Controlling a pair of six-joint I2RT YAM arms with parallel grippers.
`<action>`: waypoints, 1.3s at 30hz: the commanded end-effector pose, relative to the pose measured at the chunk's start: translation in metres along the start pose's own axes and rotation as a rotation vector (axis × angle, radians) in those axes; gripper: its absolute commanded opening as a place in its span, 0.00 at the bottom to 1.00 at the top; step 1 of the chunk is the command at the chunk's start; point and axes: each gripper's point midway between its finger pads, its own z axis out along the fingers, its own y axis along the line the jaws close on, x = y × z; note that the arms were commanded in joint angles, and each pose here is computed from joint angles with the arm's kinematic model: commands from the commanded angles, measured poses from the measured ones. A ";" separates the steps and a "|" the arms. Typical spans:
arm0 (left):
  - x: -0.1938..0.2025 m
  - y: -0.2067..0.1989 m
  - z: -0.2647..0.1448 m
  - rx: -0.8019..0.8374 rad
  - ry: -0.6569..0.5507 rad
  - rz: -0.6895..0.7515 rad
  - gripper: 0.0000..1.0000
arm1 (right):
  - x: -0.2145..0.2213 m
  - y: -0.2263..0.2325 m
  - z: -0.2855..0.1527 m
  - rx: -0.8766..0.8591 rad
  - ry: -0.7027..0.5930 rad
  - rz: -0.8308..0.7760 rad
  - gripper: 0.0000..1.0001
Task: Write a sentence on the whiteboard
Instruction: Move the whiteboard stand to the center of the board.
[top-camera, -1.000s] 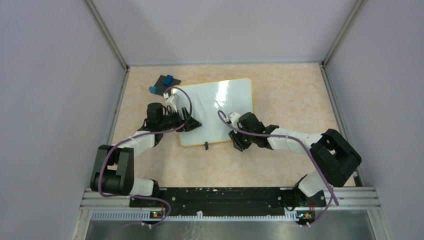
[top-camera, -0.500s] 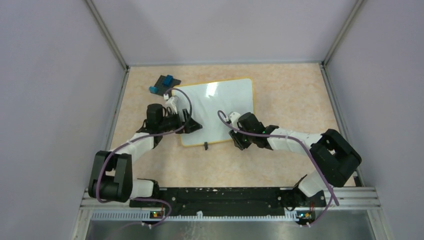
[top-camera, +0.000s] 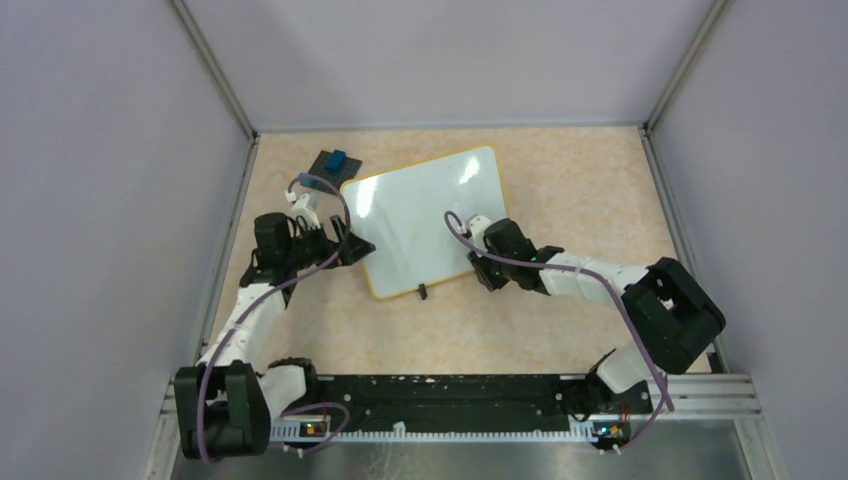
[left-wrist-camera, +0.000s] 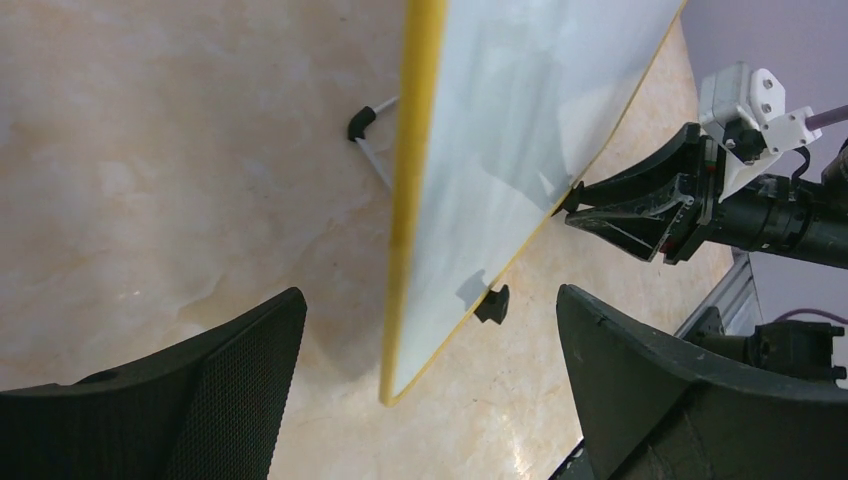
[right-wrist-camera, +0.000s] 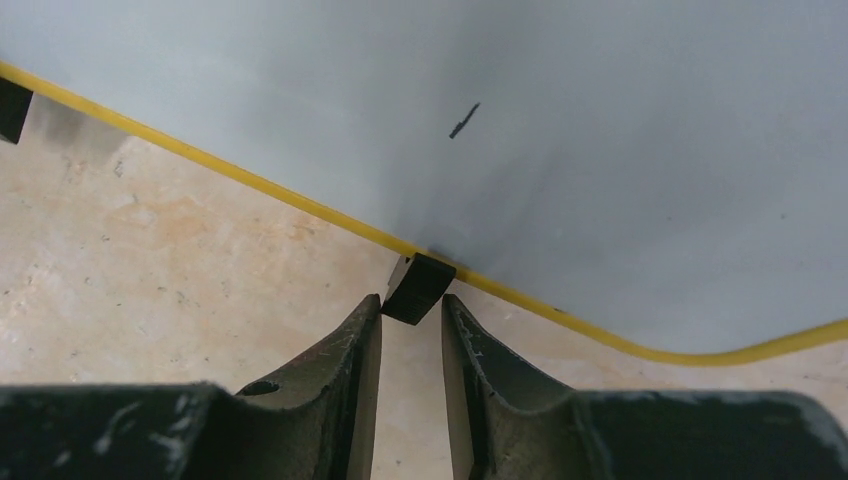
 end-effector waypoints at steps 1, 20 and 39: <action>-0.021 -0.007 -0.020 0.006 -0.053 0.035 0.99 | -0.015 -0.020 -0.009 0.064 -0.067 -0.007 0.27; -0.137 -0.067 -0.092 -0.164 -0.363 0.290 0.99 | -0.044 -0.012 0.005 -0.020 -0.103 -0.004 0.38; -0.139 -0.068 -0.089 -0.149 -0.356 0.268 0.99 | 0.006 -0.047 -0.026 0.063 -0.009 -0.027 0.00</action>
